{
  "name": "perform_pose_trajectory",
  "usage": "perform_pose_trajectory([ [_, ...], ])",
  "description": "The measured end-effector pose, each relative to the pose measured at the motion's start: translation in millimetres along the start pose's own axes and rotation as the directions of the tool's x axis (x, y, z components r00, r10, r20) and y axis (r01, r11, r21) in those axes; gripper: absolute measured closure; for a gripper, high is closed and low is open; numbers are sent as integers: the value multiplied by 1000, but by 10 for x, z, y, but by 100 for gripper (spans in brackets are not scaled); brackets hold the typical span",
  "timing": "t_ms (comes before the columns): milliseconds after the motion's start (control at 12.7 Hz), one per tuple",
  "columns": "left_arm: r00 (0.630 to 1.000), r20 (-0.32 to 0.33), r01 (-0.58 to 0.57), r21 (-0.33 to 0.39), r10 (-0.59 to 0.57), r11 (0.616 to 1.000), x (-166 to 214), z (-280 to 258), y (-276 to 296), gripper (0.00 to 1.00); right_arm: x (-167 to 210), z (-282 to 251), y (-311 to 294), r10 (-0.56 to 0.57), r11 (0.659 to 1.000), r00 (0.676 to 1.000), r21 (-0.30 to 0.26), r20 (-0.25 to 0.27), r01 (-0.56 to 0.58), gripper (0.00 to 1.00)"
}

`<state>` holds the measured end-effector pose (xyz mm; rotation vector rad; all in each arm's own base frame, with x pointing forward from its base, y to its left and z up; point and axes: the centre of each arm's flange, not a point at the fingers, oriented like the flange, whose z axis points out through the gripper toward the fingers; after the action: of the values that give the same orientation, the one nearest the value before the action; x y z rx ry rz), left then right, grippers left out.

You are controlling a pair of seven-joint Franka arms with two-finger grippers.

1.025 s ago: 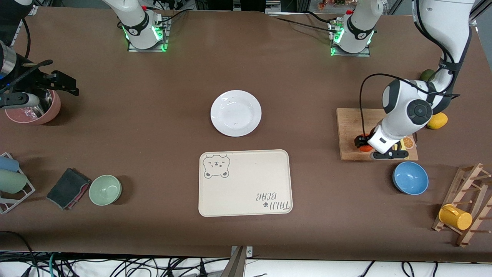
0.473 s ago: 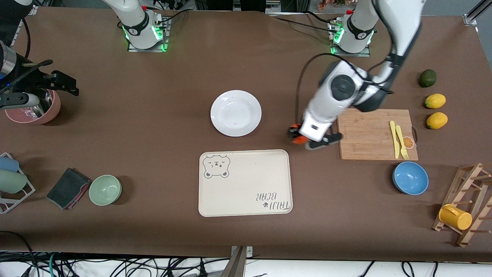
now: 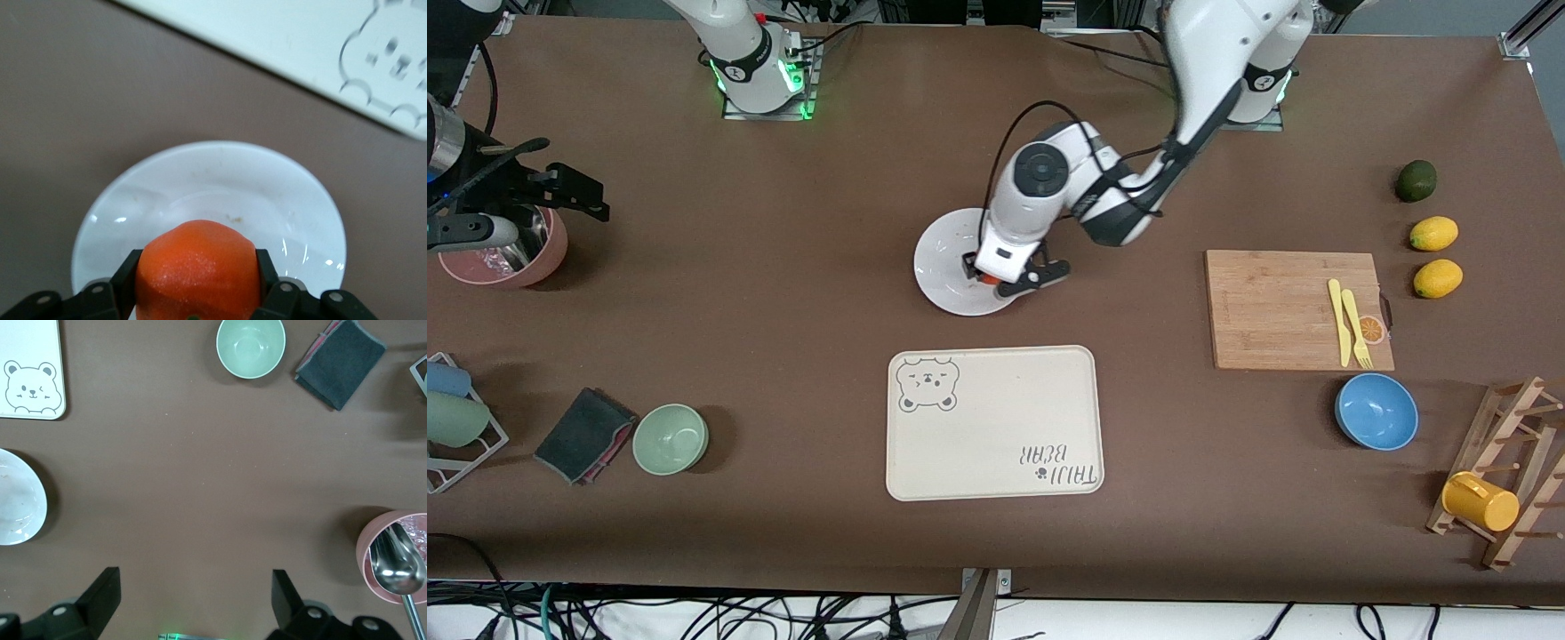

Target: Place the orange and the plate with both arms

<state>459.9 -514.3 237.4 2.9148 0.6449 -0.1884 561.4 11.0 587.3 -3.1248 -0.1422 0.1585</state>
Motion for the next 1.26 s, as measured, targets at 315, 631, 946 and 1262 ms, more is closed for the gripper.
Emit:
perform_pose_trajectory([
  [315, 999, -29, -29, 43, 30, 999, -214, 390, 124, 22, 0, 0, -1, 0, 1000, 1000, 0, 0, 0, 0],
  [631, 997, -71, 24, 74, -19, 997, 212, 37, 97, 0, 0, 0, -1, 0, 1000, 1000, 0, 0, 0, 0],
  [946, 991, -94, 104, 110, -93, 988, 938, -883, -232, 0, 0, 0, -1, 0, 1000, 1000, 0, 0, 0, 0],
  [1262, 998, 60, -21, 169, 11, 985, 2040, -1569, -1218, 0, 0, 0, -2, 0, 1000, 1000, 0, 0, 0, 0],
])
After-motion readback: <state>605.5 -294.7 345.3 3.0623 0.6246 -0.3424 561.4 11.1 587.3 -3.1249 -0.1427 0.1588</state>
